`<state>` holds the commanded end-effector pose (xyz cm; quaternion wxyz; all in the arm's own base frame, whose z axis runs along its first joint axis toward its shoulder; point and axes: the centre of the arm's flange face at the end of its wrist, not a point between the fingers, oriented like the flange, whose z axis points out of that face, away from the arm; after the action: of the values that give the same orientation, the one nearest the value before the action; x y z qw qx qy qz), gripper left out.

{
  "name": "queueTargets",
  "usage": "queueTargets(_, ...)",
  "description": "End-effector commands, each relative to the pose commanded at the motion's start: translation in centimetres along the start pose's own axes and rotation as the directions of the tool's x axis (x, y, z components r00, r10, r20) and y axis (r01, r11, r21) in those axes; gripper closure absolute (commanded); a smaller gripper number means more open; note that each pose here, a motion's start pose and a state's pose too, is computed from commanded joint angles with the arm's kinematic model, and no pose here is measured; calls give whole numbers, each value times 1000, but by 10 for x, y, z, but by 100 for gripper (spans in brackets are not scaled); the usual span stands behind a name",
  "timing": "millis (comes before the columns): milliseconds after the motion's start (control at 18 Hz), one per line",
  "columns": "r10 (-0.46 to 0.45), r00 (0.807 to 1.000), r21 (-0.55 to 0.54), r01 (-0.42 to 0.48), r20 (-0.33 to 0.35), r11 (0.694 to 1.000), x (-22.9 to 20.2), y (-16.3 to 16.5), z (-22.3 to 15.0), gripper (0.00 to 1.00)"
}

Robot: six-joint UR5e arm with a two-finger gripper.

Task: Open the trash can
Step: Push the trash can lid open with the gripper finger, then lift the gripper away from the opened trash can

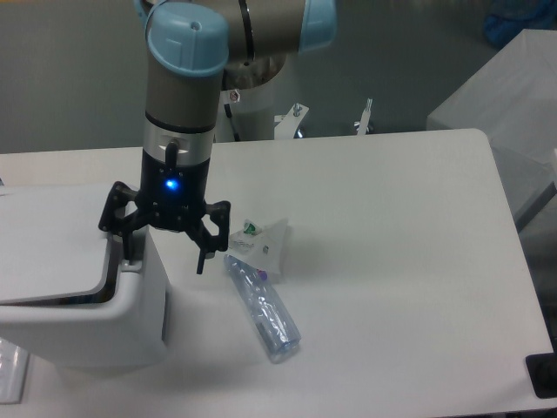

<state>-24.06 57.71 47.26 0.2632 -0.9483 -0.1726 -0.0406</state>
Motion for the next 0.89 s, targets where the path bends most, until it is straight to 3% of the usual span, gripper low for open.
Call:
queueTargets(278, 11, 1000, 63, -12, 17, 998, -2, -23, -30, 0)
queueTargets(611, -51, 995, 134, 40, 81, 990, -50, -39, -75, 0)
queueTargets(778, -75, 972, 113, 50, 225, 992, -79, -38, -90, 0)
queueTargets(889, -7, 962, 31, -2, 272, 1000, -95, -31, -92, 0)
